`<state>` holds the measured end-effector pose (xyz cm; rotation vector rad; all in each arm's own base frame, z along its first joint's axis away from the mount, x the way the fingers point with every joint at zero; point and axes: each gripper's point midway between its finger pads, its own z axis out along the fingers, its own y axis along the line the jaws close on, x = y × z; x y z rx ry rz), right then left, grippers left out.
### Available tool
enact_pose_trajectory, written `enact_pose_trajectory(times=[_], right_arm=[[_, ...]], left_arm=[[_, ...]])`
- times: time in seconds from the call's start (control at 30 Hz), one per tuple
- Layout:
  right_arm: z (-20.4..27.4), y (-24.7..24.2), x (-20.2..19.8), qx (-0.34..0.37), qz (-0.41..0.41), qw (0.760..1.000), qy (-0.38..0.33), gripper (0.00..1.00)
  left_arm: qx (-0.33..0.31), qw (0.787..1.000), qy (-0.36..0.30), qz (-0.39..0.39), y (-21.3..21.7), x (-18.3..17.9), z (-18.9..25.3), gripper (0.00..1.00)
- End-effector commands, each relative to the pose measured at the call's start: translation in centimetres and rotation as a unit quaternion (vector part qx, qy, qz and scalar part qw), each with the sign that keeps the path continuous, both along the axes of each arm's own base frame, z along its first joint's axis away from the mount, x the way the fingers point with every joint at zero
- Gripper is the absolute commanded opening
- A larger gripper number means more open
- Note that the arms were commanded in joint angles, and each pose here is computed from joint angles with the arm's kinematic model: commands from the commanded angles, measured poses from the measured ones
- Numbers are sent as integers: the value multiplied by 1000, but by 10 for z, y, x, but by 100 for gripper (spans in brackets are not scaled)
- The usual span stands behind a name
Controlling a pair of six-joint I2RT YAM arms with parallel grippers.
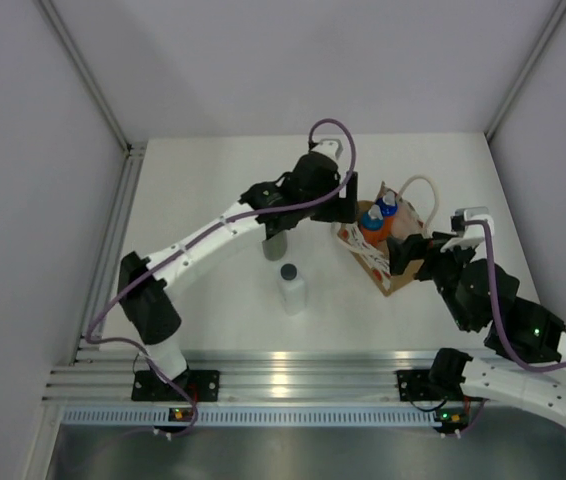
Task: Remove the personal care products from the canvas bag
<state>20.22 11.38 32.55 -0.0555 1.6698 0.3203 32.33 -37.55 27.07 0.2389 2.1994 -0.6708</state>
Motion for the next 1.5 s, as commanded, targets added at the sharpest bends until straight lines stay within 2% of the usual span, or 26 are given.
enact_pose_trajectory(times=[0.0,0.07,0.17,0.33,0.5,0.53,0.7,0.93,1.1,1.23,1.47], right_arm=[[-13,-27,-3,-24,-48,998,19,99],[-19,-29,-4,-24,-48,998,21,99],[-24,-31,-5,-21,-48,998,22,100],[-28,-31,-6,-25,-47,998,22,99],[-31,-30,-4,-33,-51,998,26,100],[-32,-29,-3,-35,-50,998,27,99],[-34,-26,-3,-39,-47,998,31,99],[-32,-26,-3,-39,-46,998,30,99],[-32,-24,-2,-40,-46,998,31,99],[-29,-24,-2,-39,-45,998,30,99],[-24,-25,-4,-32,-40,998,25,100]], left_arm=[[12,1000,-13,-5,-23,6,-7,81],[35,999,-12,5,-28,15,-25,73],[54,998,-6,20,-29,23,-45,69],[77,996,11,37,-31,30,-76,56],[81,995,23,61,-32,36,-95,60],[73,995,23,65,-34,37,-96,65],[13,998,8,58,-44,34,-73,73],[-46,998,-22,38,-43,21,-32,72],[-62,996,-30,47,-44,25,-23,72],[-55,997,-26,55,-50,33,-35,71],[-14,996,-14,86,-44,43,-77,59]])
